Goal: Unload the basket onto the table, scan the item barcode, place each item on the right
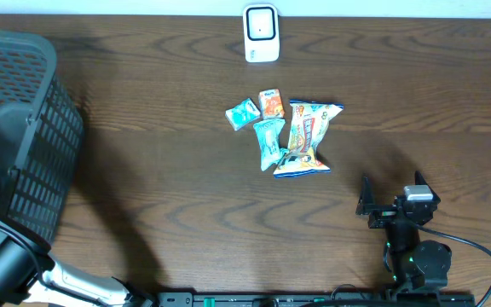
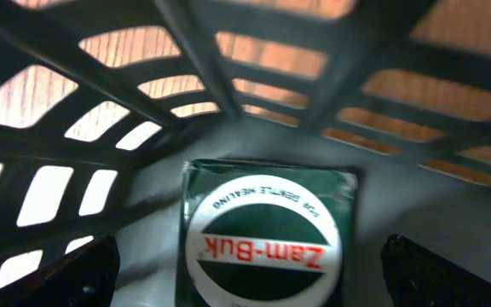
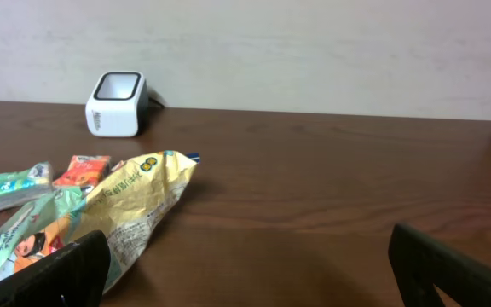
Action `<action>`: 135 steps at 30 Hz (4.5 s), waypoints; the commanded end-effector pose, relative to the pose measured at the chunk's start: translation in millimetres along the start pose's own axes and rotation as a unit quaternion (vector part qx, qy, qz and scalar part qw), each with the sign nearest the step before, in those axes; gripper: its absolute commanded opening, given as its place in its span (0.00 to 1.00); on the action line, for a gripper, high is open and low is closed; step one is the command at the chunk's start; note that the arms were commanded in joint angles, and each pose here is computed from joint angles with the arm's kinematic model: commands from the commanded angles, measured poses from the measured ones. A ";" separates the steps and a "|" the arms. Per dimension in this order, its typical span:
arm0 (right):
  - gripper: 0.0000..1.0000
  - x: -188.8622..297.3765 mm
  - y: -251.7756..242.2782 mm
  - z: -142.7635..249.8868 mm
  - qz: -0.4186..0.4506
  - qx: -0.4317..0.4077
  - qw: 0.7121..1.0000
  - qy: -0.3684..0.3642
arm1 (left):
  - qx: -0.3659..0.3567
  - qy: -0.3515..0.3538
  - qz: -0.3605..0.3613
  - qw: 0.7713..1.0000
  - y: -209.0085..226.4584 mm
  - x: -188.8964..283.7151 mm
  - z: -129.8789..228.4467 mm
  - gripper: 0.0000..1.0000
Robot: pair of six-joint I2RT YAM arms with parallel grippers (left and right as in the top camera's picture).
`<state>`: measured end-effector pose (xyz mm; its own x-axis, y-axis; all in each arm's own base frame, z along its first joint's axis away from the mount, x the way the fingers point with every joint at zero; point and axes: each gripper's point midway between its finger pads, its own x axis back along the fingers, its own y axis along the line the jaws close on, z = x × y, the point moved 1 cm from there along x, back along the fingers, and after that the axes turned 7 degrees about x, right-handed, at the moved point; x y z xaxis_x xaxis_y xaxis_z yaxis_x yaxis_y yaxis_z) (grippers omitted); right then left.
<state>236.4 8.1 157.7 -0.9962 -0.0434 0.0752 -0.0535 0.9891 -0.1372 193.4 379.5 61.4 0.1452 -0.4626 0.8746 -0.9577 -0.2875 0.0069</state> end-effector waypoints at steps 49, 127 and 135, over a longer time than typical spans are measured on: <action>0.99 0.3 -1.7 0.7 0.004 -0.003 1.000 0.001 | -0.002 0.021 0.167 0.986 -20.5 96.6 -18.0 0.57; 0.99 0.3 -1.7 0.7 0.004 -0.003 1.000 0.001 | -0.447 0.048 0.395 0.801 -8.5 363.0 260.2 0.98; 0.99 0.3 -1.7 0.7 0.004 -0.003 1.000 0.001 | -0.459 0.059 0.380 0.801 -0.7 357.3 262.6 0.98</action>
<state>236.4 8.1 157.7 -0.9962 -0.0434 0.0752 -0.0535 0.9891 -0.1372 310.6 -7.2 241.6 -0.5296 -0.1130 0.8407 -0.5519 0.7985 -0.2403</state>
